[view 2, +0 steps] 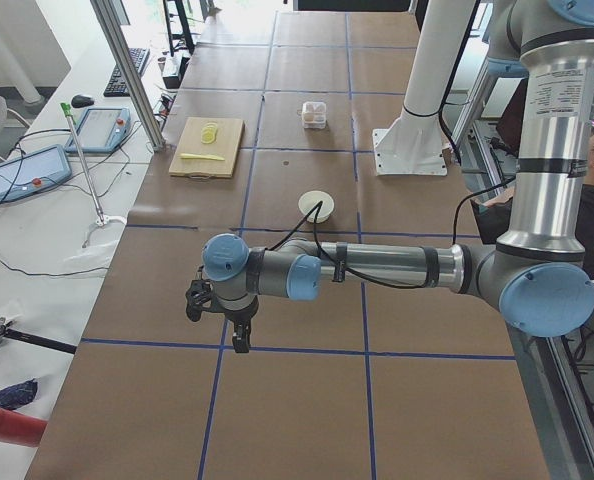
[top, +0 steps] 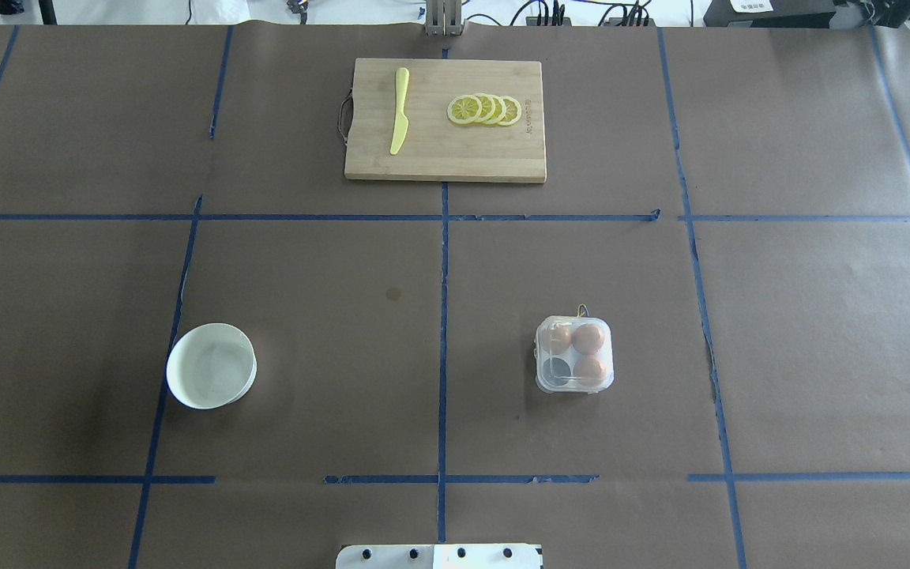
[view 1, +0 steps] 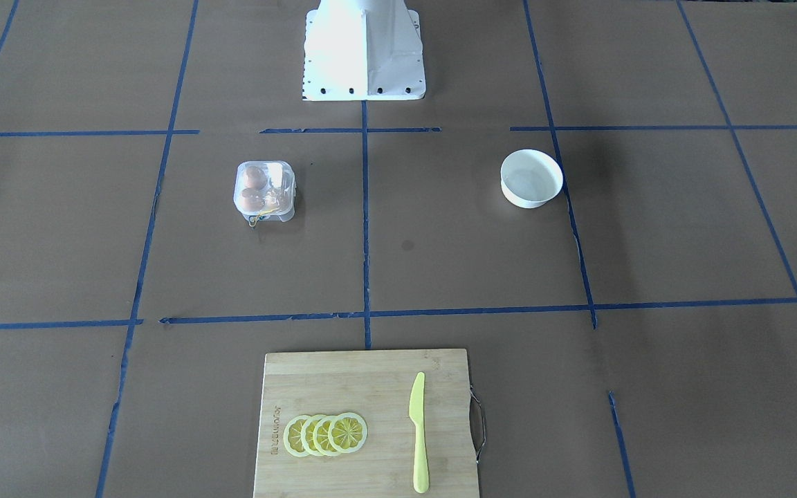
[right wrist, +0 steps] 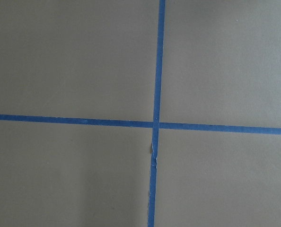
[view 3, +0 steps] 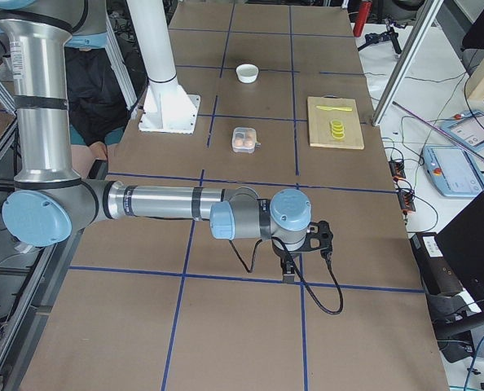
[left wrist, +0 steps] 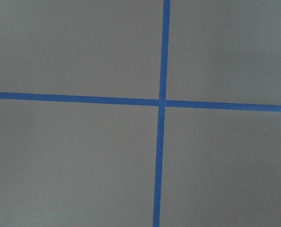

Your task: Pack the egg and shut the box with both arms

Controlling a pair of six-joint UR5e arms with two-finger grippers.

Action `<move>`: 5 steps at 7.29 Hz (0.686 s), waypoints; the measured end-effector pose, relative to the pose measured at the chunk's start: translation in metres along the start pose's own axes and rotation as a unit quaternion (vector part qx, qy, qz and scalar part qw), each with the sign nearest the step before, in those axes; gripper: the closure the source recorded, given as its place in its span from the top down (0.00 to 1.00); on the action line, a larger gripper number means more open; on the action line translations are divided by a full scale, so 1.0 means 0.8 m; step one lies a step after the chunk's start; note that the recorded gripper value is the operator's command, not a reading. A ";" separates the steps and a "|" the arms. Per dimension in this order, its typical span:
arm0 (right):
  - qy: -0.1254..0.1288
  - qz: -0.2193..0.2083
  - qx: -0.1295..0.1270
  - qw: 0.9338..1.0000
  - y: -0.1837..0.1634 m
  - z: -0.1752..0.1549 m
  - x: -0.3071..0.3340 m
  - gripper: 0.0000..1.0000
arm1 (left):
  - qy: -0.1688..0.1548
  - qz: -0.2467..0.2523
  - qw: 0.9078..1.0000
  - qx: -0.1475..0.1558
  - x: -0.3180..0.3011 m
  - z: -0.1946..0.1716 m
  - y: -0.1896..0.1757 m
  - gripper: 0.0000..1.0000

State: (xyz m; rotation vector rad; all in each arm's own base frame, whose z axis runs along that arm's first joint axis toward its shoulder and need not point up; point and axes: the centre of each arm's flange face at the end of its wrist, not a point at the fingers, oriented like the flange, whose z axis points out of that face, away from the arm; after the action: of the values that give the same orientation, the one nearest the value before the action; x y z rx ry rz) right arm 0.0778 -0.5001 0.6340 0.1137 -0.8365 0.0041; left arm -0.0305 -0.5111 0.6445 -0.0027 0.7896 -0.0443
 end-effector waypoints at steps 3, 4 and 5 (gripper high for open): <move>0.000 0.001 -0.001 1.000 0.001 0.002 0.002 1.00 | 0.000 0.000 1.000 0.001 0.000 -0.001 0.000 1.00; 0.000 0.001 -0.002 1.000 0.002 0.003 0.003 1.00 | 0.000 0.001 1.000 0.001 0.001 -0.002 0.000 1.00; 0.000 0.001 -0.002 1.000 0.003 0.003 0.004 1.00 | 0.000 0.001 1.000 0.002 0.001 -0.003 -0.001 1.00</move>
State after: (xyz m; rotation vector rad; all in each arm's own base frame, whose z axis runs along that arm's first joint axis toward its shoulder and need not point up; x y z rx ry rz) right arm 0.0775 -0.4979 0.6383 0.1091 -0.8360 0.0047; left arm -0.0312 -0.5117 0.6423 0.0022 0.7899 -0.0434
